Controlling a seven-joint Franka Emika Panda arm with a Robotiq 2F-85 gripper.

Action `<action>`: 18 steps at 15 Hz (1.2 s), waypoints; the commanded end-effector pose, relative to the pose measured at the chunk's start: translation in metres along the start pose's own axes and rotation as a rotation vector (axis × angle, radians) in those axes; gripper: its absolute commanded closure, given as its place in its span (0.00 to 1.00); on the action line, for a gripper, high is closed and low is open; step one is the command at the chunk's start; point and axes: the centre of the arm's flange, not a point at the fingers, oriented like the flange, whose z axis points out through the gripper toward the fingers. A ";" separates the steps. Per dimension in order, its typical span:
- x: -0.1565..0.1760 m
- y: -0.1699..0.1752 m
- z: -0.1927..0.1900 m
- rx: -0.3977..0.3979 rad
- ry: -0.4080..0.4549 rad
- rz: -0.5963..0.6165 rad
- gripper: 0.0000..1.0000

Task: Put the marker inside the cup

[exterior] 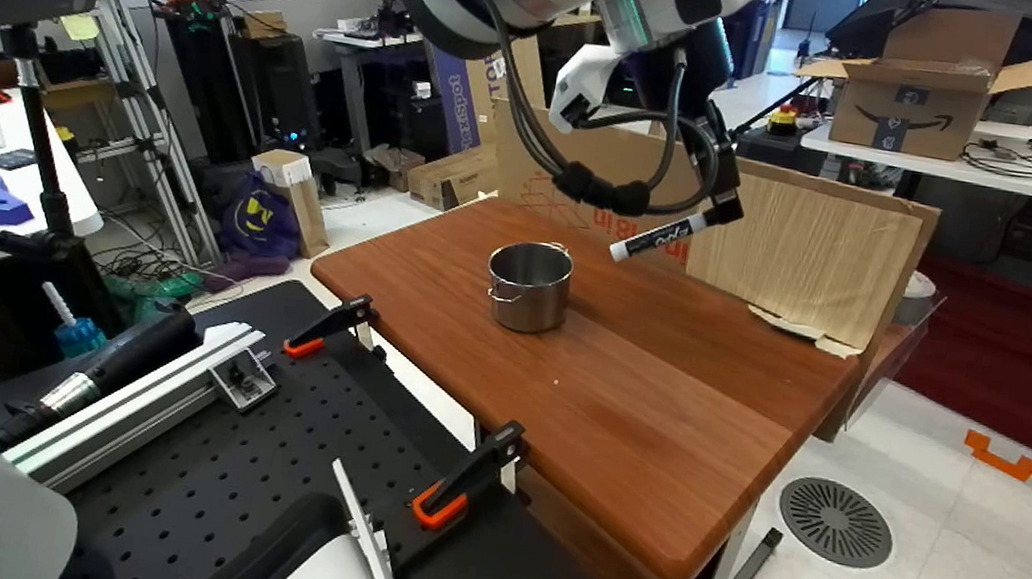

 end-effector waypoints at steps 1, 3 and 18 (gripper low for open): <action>-0.029 -0.010 -0.025 -0.011 0.050 -0.040 0.95; -0.044 -0.017 -0.030 -0.009 0.059 -0.076 0.95; -0.113 -0.042 -0.030 -0.011 0.076 -0.187 0.95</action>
